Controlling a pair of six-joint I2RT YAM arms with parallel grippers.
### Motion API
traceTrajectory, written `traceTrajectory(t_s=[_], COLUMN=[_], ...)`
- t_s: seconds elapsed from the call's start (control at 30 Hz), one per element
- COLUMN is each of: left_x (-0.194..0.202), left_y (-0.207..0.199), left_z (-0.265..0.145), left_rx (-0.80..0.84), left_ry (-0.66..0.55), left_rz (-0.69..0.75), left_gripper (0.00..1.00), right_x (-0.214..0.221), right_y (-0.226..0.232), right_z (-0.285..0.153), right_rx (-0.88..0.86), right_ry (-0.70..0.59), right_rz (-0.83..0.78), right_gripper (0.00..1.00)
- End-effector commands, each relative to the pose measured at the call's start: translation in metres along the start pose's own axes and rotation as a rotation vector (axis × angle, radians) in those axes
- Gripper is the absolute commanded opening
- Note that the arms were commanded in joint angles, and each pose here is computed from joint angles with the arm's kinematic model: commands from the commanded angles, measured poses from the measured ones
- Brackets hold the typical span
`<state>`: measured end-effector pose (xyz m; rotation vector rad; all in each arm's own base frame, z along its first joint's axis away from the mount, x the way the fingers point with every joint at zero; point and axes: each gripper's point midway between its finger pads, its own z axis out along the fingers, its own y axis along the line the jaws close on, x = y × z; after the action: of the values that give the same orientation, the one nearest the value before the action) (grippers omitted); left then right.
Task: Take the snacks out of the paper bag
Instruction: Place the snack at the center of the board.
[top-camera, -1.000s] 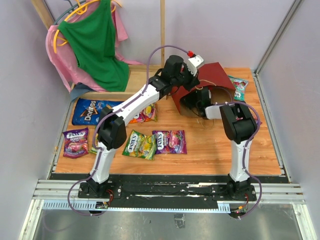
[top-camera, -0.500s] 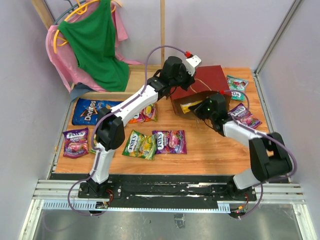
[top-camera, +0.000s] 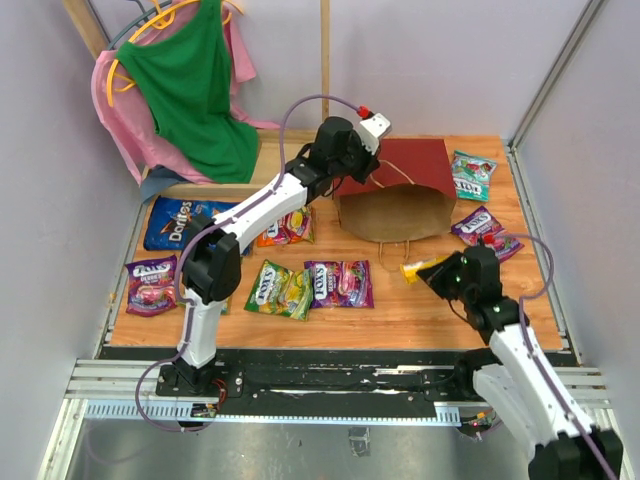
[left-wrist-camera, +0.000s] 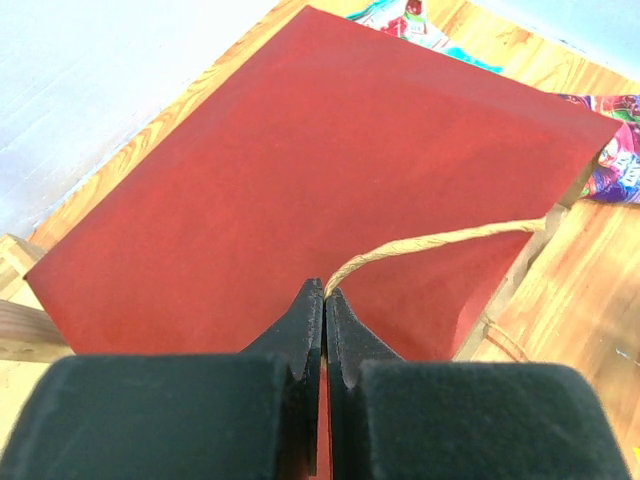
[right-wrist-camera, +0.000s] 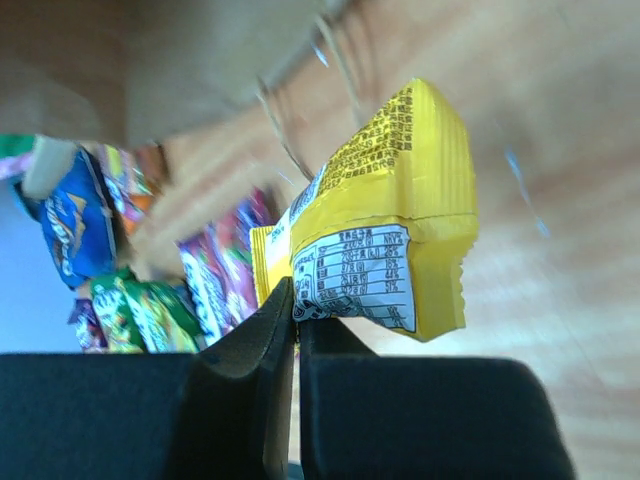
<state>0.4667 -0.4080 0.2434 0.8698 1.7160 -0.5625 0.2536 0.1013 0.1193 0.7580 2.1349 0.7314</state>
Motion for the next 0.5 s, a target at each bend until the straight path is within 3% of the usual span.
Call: traceTrajectory(t_s=[0.0, 0.07, 0.13, 0.2, 0.27, 0.3, 0.37, 0.47], left_x=[-0.032, -0.033, -0.036, -0.041, -0.045, -0.047, -0.051, -0.052], left_y=[0.0, -0.002, -0.005, -0.006, -0.006, -0.006, -0.005, -0.005], left_z=[-0.019, -0.02, -0.02, -0.019, -0.019, -0.019, -0.018, -0.014], left_rx=[-0.004, 0.006, 0.021, 0.027, 0.031, 0.03, 0.03, 0.035], left_ry=[-0.098, -0.11, -0.114, -0.123, -0.128, -0.13, -0.135, -0.131], left_rz=[-0.001, -0.012, -0.021, -0.025, -0.024, -0.024, -0.026, -0.034], left_gripper=[0.01, 0.01, 0.01, 0.01, 0.01, 0.01, 0.01, 0.01], right_x=[0.039, 0.046, 0.052, 0.058, 0.06, 0.056, 0.045, 0.019], right_y=[-0.065, -0.074, -0.082, -0.093, -0.098, -0.096, -0.092, -0.075], right_z=[-0.028, -0.033, -0.038, -0.043, -0.049, -0.053, -0.059, -0.059], right_rx=[0.176, 0.177, 0.195, 0.235, 0.263, 0.27, 0.283, 0.252], right_ry=[0.06, 0.053, 0.057, 0.072, 0.084, 0.073, 0.039, -0.041], right_rz=[0.038, 0.058, 0.067, 0.065, 0.049, 0.043, 0.015, -0.056], right_gripper=[0.01, 0.03, 0.11, 0.29, 0.58, 0.66, 0.73, 0.74])
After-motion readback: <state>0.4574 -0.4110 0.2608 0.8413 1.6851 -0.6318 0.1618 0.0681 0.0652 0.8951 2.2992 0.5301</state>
